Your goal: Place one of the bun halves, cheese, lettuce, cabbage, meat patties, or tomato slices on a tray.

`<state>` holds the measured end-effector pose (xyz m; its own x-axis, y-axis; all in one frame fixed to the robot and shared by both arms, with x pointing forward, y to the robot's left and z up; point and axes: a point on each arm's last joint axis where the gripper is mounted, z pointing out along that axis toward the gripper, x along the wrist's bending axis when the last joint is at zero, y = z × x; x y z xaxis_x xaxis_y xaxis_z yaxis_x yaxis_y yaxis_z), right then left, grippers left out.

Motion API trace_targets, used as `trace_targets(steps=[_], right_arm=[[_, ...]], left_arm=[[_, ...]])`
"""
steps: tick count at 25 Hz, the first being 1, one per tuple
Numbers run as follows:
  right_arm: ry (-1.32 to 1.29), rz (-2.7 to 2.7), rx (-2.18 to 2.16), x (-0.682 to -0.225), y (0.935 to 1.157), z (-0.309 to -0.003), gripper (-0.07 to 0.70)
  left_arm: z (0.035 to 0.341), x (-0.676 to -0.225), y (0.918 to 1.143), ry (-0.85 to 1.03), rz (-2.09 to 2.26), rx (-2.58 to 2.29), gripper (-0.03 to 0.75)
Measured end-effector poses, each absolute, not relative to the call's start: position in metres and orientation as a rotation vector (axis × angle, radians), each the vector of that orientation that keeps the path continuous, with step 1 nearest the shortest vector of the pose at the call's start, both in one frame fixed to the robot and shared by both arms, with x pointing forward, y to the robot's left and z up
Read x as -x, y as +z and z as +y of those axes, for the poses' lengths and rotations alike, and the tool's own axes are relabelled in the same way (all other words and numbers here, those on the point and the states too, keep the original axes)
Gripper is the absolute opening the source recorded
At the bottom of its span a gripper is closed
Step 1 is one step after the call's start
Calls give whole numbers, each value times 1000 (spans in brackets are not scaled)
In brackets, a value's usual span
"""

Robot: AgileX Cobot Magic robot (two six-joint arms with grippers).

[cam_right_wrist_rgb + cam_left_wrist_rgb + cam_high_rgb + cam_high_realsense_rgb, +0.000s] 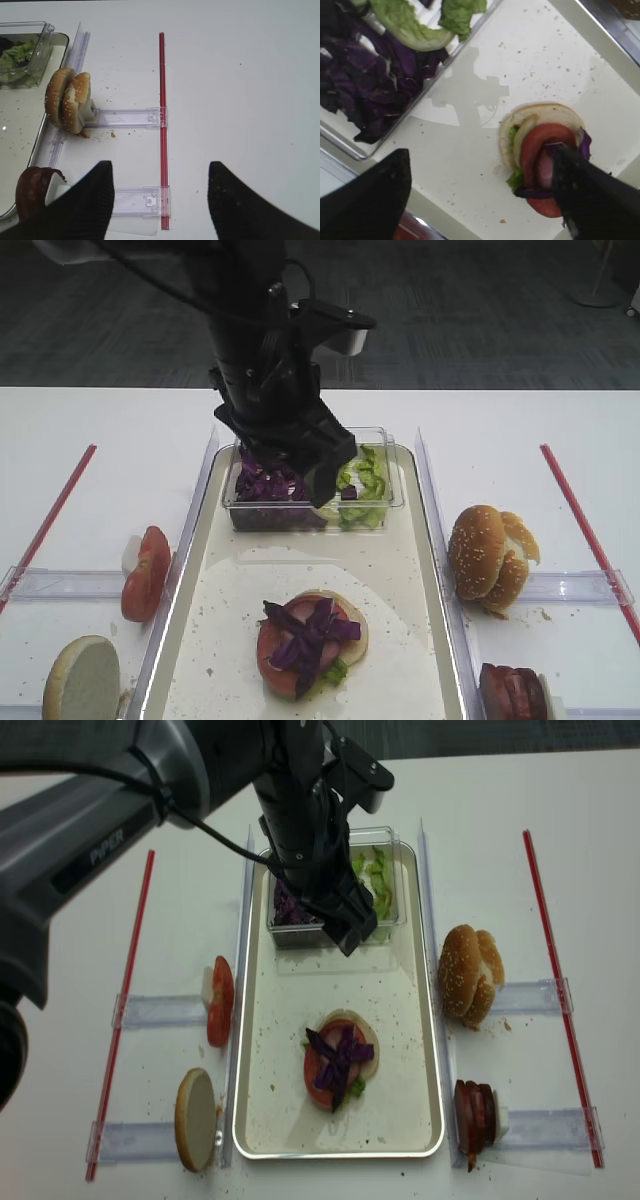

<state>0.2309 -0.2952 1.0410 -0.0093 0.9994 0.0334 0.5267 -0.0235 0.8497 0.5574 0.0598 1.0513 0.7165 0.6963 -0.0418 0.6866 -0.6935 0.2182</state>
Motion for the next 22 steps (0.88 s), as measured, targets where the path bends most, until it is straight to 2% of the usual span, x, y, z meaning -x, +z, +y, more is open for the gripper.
trace_targets(steps=[10,22], right_arm=[[930,1606,-1621,-231,1041,-295,445],[930,1606,-1621,-231,1041,-295,445]], left_arm=[[84,-574,1051,79,1204,-2664,533],[151,-609,1051,160,1440,-2581,533]])
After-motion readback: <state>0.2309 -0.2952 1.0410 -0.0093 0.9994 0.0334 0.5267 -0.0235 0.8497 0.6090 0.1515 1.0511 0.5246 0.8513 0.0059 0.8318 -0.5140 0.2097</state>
